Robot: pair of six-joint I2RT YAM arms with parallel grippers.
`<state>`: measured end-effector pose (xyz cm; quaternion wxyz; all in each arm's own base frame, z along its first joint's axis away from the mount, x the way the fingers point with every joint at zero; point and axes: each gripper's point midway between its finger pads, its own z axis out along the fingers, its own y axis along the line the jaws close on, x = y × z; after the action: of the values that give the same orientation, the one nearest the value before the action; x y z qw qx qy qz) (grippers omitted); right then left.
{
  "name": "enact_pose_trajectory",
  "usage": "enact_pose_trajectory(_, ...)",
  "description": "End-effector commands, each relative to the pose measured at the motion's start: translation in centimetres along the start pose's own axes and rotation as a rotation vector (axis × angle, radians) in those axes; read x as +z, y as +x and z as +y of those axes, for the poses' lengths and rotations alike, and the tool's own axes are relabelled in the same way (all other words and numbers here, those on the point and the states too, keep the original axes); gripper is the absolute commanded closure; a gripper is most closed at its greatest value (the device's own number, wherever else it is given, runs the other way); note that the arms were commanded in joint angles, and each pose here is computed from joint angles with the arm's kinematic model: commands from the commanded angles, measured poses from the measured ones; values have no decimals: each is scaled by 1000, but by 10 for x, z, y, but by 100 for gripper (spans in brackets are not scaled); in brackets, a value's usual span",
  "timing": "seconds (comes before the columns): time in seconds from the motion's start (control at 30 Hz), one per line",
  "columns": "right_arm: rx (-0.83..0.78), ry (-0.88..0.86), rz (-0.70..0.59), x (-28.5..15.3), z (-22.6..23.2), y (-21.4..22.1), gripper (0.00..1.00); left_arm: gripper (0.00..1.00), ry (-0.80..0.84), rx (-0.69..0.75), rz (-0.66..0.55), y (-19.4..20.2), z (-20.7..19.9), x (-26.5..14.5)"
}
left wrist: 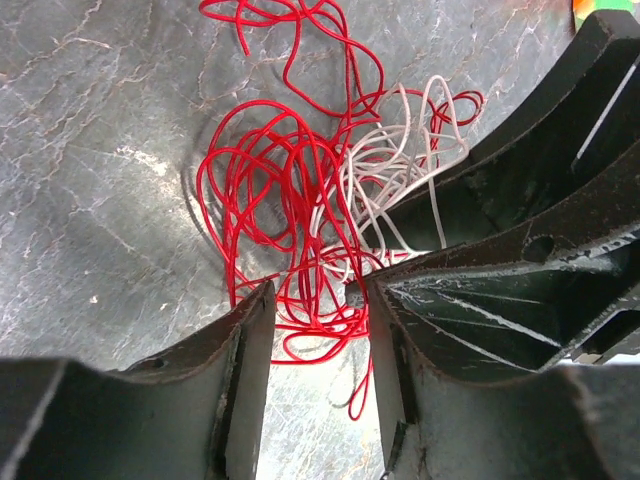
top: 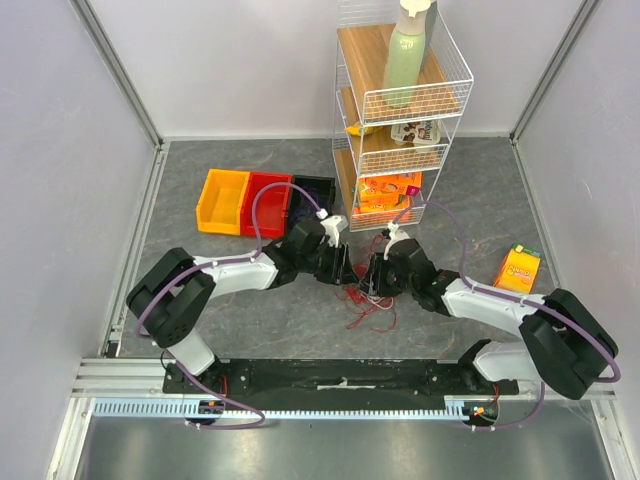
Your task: Untangle the cables
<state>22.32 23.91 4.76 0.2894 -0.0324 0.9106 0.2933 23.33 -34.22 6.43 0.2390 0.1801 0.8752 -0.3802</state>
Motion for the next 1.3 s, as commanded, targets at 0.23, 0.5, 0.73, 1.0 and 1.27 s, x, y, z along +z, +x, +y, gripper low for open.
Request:
enact_pose_trajectory(0.23,20,-88,-41,5,18,-7,72,50,108,-16,-27,-17,-25,9)
enact_pose_trajectory(0.5,31,-82,-29,9,16,-4,68,64,96,-28,-24,-17,-22,14)
enact_pose_trajectory(0.73,35,-80,-17,17,16,-3,63,92,109,-4,-67,-28,-34,-4)
enact_pose_trajectory(1.0,35,0,-50,21,2,-6,94,76,96,14,-85,-28,-39,-27)
enact_pose_trajectory(1.27,-5,2,-58,6,-3,-2,100,20,-20,-4,-153,-35,-5,-39)
